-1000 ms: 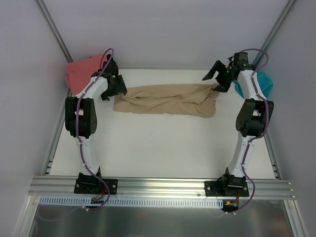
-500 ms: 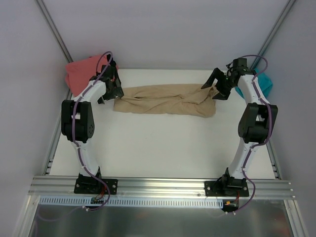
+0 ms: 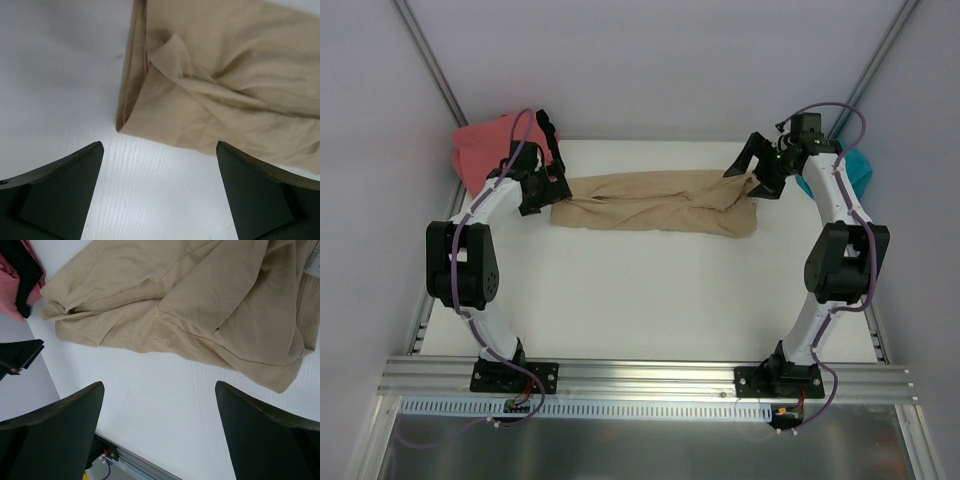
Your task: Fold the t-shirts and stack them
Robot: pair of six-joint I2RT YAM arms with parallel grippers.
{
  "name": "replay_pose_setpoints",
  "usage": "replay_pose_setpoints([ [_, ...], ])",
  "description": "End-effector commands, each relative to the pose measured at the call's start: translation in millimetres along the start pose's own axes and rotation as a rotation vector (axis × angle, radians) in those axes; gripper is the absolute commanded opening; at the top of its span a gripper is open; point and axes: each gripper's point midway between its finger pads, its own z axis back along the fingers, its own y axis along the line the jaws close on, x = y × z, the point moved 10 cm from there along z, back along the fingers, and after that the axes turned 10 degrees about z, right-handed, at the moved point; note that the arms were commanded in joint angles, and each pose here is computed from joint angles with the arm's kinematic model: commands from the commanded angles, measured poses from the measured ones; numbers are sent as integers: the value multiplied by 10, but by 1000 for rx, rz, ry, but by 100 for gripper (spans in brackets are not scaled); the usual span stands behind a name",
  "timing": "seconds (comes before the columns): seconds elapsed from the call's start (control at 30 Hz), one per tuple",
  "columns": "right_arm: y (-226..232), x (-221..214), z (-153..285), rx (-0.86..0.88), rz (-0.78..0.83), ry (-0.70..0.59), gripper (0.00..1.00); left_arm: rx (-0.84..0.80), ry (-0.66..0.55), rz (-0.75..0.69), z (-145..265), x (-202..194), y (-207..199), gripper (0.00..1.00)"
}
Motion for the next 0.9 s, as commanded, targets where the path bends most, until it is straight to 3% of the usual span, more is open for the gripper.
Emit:
replay_pose_setpoints([
  [0.0,96,-54,213,27,35,-28,100,-103,93,-30,-177,-191,36,99],
  [0.23,106,-121,264,33,30,-21,99,-104,57,-76,-320,-193,87,99],
  [0.37,91,-197,276,31,27,-8,99,-141,-61,-95,-257,-74,28,99],
  [0.6,67,-259,275,20,23,15,100,-172,-162,-109,-148,79,-54,98],
  [0.87,56,-232,263,13,21,32,99,-193,-210,-63,-194,215,-137,89],
])
